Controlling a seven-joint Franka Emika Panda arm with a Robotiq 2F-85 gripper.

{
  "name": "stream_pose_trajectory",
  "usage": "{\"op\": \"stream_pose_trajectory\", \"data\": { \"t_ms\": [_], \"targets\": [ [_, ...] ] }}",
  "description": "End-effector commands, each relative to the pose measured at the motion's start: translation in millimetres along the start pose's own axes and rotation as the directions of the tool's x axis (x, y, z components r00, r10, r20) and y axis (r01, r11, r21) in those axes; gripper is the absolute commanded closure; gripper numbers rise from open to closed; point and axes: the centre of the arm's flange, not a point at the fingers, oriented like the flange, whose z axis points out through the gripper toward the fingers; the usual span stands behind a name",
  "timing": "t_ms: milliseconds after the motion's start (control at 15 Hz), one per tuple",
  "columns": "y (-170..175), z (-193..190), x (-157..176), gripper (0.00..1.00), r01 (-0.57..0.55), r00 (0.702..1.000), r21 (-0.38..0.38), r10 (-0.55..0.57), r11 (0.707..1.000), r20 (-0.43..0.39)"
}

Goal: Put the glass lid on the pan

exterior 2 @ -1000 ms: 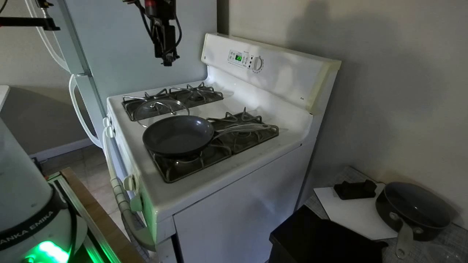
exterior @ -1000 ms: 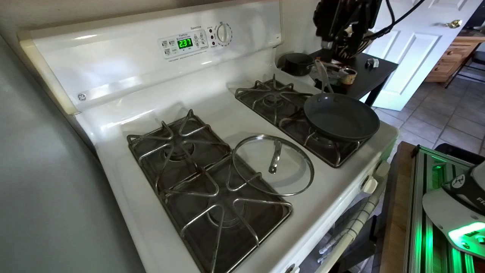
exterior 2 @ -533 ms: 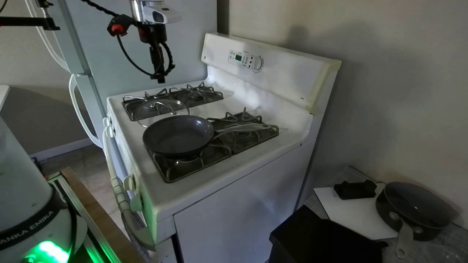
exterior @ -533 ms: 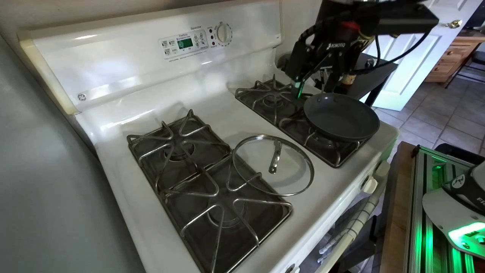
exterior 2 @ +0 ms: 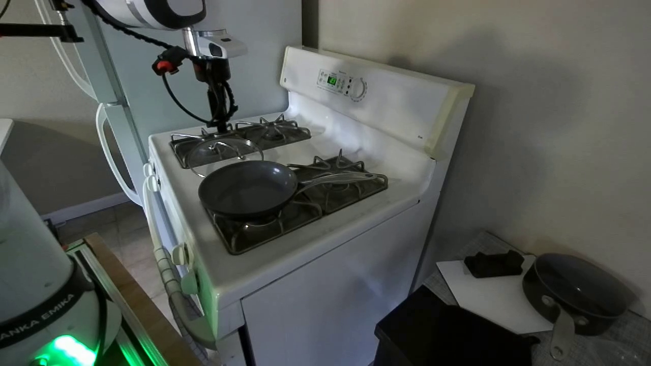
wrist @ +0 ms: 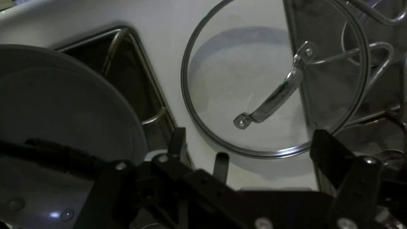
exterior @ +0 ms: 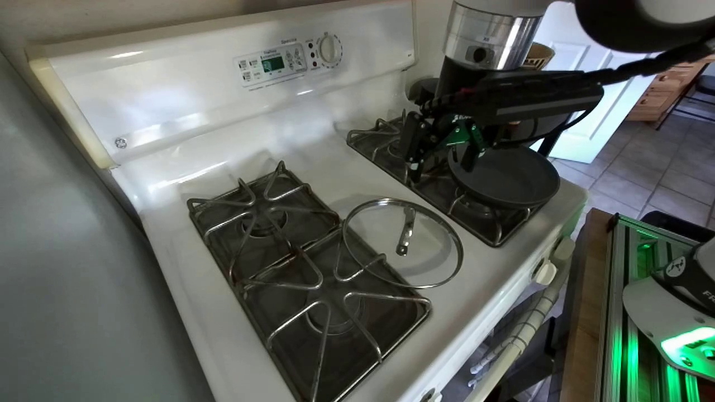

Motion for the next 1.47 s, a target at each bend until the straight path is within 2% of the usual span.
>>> {"op": "stream_pose_trajectory", "data": {
  "t_ms": [0, 333, 667, 733, 800, 933, 1000, 1067, 1200, 1267, 1333, 1400],
  "targets": [
    [-14, 25, 5, 0.0, -0.004, 1.0, -0.015, 0.004, 1.0, -0.003],
    [-26, 47, 7, 0.0, 0.024, 0.999, -0.041, -0.022, 0.999, 0.041],
    [-38, 62, 11, 0.0, 0.011, 0.996, -0.03, -0.008, 0.999, 0.084],
    [-39, 64, 12, 0.01, 0.002, 0.996, -0.028, 0.0, 1.0, 0.089],
    [-40, 67, 13, 0.1, -0.004, 0.995, -0.028, 0.007, 1.0, 0.103],
    [-42, 71, 16, 0.11, -0.025, 0.993, -0.021, 0.027, 0.999, 0.117],
    [-43, 73, 18, 0.11, -0.037, 0.991, -0.015, 0.038, 0.999, 0.127],
    [-45, 75, 19, 0.07, -0.046, 0.99, -0.011, 0.047, 0.999, 0.135],
    [-49, 77, 21, 0.07, -0.063, 0.987, -0.003, 0.063, 0.998, 0.146],
    [-51, 79, 22, 0.14, -0.07, 0.986, 0.003, 0.069, 0.998, 0.153],
    [-53, 79, 22, 0.15, -0.079, 0.985, 0.006, 0.077, 0.997, 0.157],
    [-55, 80, 23, 0.25, -0.089, 0.983, 0.007, 0.086, 0.996, 0.162]
  ]
}}
